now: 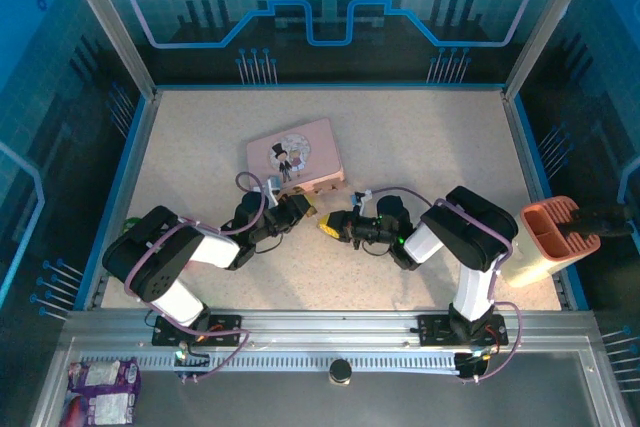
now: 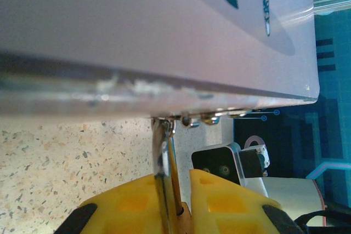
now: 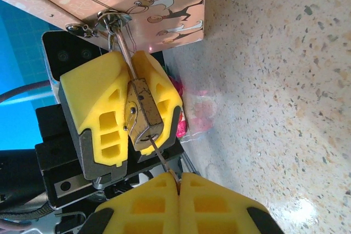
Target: Unlock a padlock with a key
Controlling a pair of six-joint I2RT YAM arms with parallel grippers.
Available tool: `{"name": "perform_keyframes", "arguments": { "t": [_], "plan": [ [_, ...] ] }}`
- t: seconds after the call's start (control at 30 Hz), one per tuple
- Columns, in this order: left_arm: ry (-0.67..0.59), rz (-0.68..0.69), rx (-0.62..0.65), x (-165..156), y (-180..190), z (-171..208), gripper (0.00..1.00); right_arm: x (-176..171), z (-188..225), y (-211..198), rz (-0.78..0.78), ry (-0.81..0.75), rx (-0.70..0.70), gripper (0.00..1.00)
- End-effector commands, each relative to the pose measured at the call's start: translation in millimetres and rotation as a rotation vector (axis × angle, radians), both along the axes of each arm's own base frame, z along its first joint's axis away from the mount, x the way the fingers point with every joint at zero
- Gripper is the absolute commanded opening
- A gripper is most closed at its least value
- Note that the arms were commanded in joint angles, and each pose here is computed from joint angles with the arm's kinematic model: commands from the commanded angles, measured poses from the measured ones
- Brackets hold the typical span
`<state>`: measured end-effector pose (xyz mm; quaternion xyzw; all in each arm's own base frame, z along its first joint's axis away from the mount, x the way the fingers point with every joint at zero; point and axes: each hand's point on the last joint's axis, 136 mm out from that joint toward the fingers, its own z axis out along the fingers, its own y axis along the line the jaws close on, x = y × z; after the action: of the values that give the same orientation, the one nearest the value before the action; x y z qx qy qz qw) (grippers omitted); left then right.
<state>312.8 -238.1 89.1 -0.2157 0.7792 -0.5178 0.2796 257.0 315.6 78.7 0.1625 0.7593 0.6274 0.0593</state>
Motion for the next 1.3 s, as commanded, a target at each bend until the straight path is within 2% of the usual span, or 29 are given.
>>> {"name": "perform_keyframes", "arguments": {
  "t": [0.0, 0.33, 0.5, 1.27],
  "plan": [
    [-0.078, -0.156, -0.109, -22.2, -32.7, 33.9, 0.0, 26.2, 23.0, -5.3, -0.106, -0.069, 0.065, 0.0],
    [-0.077, -0.161, -0.116, -25.9, -37.4, 34.9, 0.0, 28.6, 25.1, -6.3, -0.139, -0.056, 0.07, 0.0],
    [-0.076, -0.167, -0.095, -29.6, -41.2, 33.4, 0.0, 37.3, 33.4, -4.6, -0.158, -0.053, 0.12, 0.0],
    [-0.085, -0.145, -0.073, -29.8, -43.2, 32.1, 0.0, 41.5, 34.3, -7.4, -0.19, -0.027, 0.086, 0.0]
  ]
}}
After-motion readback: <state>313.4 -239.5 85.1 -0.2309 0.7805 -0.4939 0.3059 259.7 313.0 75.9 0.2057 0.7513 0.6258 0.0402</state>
